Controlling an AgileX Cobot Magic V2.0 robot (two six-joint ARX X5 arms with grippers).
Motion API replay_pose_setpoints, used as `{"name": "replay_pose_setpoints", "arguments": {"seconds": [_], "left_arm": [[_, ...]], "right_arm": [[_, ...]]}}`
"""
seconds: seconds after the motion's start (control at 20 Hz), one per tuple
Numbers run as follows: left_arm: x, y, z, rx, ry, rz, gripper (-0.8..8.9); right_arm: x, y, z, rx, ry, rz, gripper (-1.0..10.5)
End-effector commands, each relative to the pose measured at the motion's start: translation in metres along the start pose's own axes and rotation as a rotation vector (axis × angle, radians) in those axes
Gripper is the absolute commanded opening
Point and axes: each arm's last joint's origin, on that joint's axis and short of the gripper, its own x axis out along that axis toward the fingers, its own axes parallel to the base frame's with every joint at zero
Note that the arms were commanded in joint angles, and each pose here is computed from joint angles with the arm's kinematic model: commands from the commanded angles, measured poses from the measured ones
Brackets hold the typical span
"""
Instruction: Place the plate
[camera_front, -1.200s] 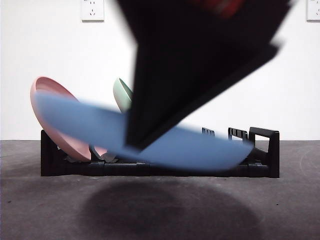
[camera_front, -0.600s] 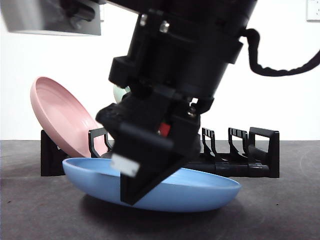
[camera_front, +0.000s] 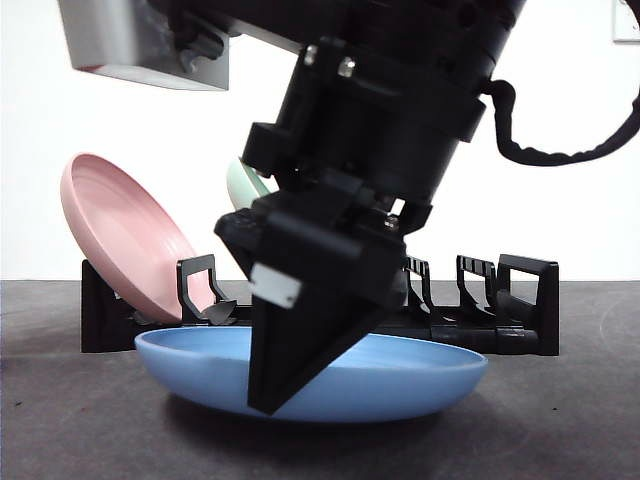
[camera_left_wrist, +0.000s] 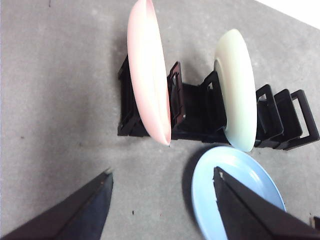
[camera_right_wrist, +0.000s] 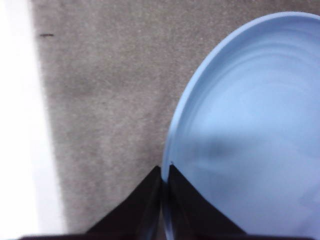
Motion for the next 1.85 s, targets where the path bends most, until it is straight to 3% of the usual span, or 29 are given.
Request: {"name": "replay_pose_setpoints", "arguments": {"seconds": [0.05,0.2,0.3,0.4,0.45,0.6,0.7,0.9,1.05,1.2,1.55,1.85], "left_arm": [[-0.003,-0.003,0.005,0.018,-0.023,-0.010,3.17],[-0.003,-0.003,0.005,0.018,-0.024,-0.010,3.17],[-0.003,-0.003,0.005,0.019,-0.026,-0.011,3.17],[-0.003,-0.003,0.006,0.023,-0.036,-0.014,3.17],[-0.003,-0.004,0.007,0.026,-0.046,-0.016,3.17],[-0.003,-0.005,0.012,0.035,-0.084,-0.028,3.17],[-0.002,-0.005,0.013,0.030,-0.090,-0.030,3.17],[0.010,-0.004,0.017,0.025,-0.049,-0.030,3.17],[0.024,-0.007,0.030,0.030,-0.020,-0.040,3.17],[0.034,-0.016,0.059,0.047,0.005,-0.037,3.17],[0.075,-0.047,0.137,0.202,0.171,0.197,3.17],[0.138,-0.053,0.149,0.235,0.379,0.286,3.16]], "right_arm": [[0.002,0.005,0.003,-0.008,0.003,0.038,1.2],[0.002,0.007,0.003,0.012,0.006,0.063,1.9],[-0.008,0.008,0.009,0.069,-0.029,0.143,2.9],[-0.032,0.005,0.021,0.099,-0.092,0.164,2.9],[-0.048,0.002,0.026,0.099,-0.135,0.134,2.9],[-0.095,-0.024,0.018,0.166,-0.250,-0.075,2.8],[-0.120,-0.050,-0.003,0.300,-0.246,-0.188,2.3],[-0.168,-0.093,-0.054,0.546,-0.262,-0.392,2.2],[-0.199,-0.104,-0.086,0.691,-0.294,-0.535,2.2],[-0.219,-0.099,-0.106,0.815,-0.314,-0.604,2.2],[-0.241,-0.077,-0.117,0.852,-0.401,-0.656,2.2],[-0.243,-0.075,-0.118,0.862,-0.416,-0.662,2.2]]}}
